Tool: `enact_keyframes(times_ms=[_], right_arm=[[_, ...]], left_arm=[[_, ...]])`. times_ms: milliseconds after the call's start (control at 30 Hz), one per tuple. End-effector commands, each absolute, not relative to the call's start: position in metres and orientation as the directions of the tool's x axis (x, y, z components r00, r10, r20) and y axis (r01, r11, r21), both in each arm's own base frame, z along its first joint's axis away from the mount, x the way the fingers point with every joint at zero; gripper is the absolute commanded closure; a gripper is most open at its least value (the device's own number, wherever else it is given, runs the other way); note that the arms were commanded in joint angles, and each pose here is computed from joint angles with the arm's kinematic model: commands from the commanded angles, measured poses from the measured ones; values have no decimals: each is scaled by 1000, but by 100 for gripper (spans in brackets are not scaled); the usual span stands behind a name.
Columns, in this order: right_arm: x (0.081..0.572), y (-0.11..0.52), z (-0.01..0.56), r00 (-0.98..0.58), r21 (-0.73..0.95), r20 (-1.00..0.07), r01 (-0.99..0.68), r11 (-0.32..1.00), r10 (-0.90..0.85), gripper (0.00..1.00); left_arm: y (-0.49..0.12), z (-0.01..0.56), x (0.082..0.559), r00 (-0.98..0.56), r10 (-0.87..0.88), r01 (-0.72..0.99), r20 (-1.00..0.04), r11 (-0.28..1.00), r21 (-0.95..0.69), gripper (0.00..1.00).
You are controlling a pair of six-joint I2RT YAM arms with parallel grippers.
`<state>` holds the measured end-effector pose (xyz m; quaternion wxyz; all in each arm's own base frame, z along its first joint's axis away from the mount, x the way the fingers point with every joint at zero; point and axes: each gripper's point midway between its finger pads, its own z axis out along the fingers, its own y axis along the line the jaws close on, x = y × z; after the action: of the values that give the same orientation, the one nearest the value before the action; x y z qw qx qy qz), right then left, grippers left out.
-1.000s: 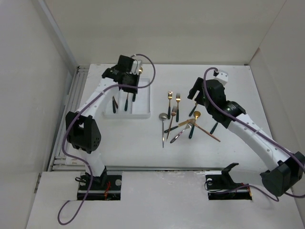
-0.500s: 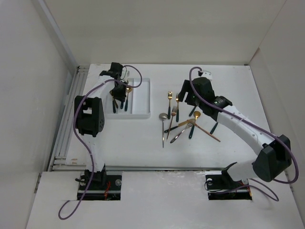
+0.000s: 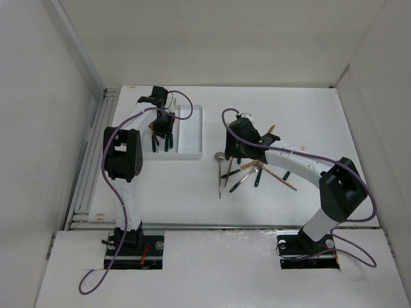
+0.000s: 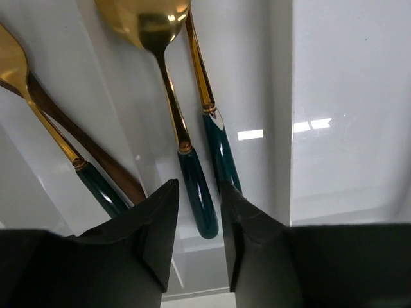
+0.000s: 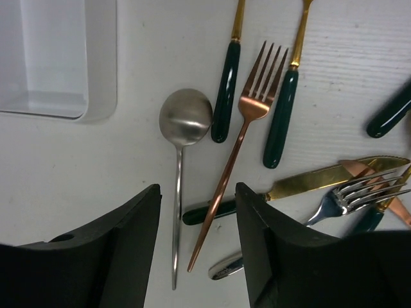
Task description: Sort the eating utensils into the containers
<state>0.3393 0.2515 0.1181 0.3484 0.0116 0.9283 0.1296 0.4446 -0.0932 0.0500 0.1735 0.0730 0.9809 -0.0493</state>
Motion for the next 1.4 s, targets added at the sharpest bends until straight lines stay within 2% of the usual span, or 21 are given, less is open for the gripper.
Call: enact_keyframes(times_ms=[0, 100, 200, 433, 633, 733, 833, 867, 900, 1000, 1133, 1200, 1333, 1367], right_arm=[[334, 273, 124, -747, 265, -658, -117, 957, 91, 45], [326, 283, 106, -770, 241, -636, -138, 961, 49, 45], [324, 293, 93, -794, 234, -607, -153, 960, 22, 46], [327, 303, 56, -848, 202, -530, -131, 971, -4, 52], [336, 308, 43, -860, 174, -511, -110, 979, -6, 57], [334, 312, 34, -871, 182, -492, -117, 976, -13, 63], [335, 313, 31, -872, 188, -490, -108, 976, -2, 76], [335, 313, 31, -872, 188, -490, -108, 976, -2, 81], [335, 313, 31, -872, 188, -490, -108, 976, -2, 89], [337, 310, 31, -866, 174, -500, -100, 980, 0, 100], [345, 308, 38, -849, 152, -529, -84, 985, 9, 100], [352, 304, 53, -824, 144, -566, -60, 988, 32, 100], [366, 293, 110, -733, 173, -670, -1, 985, 117, 100], [370, 288, 137, -687, 198, -709, 26, 980, 161, 100]], left_arm=[[-90, 70, 452, -912, 112, 144, -394, 988, -52, 70], [-92, 90, 460, -891, 108, 146, -442, 988, -54, 60], [-88, 101, 462, -883, 107, 137, -457, 990, -34, 60], [-81, 163, 464, -817, 115, 138, -566, 990, 2, 60], [-48, 223, 463, -736, 110, 20, -668, 990, 141, 60], [-35, 258, 461, -671, 99, -42, -734, 984, 171, 55], [-34, 286, 455, -616, 63, -77, -786, 987, 140, 55], [-36, 291, 454, -608, 62, -65, -792, 990, 127, 55], [-36, 295, 452, -601, 55, -59, -798, 992, 112, 55], [-54, 300, 446, -591, 79, 49, -803, 997, 62, 56], [-79, 289, 433, -613, 124, 187, -781, 982, 9, 64], [-95, 283, 426, -622, 160, 266, -766, 964, -15, 64], [-133, 288, 405, -588, 234, 421, -774, 906, -47, 64], [-152, 293, 393, -558, 274, 501, -783, 863, -56, 61]])
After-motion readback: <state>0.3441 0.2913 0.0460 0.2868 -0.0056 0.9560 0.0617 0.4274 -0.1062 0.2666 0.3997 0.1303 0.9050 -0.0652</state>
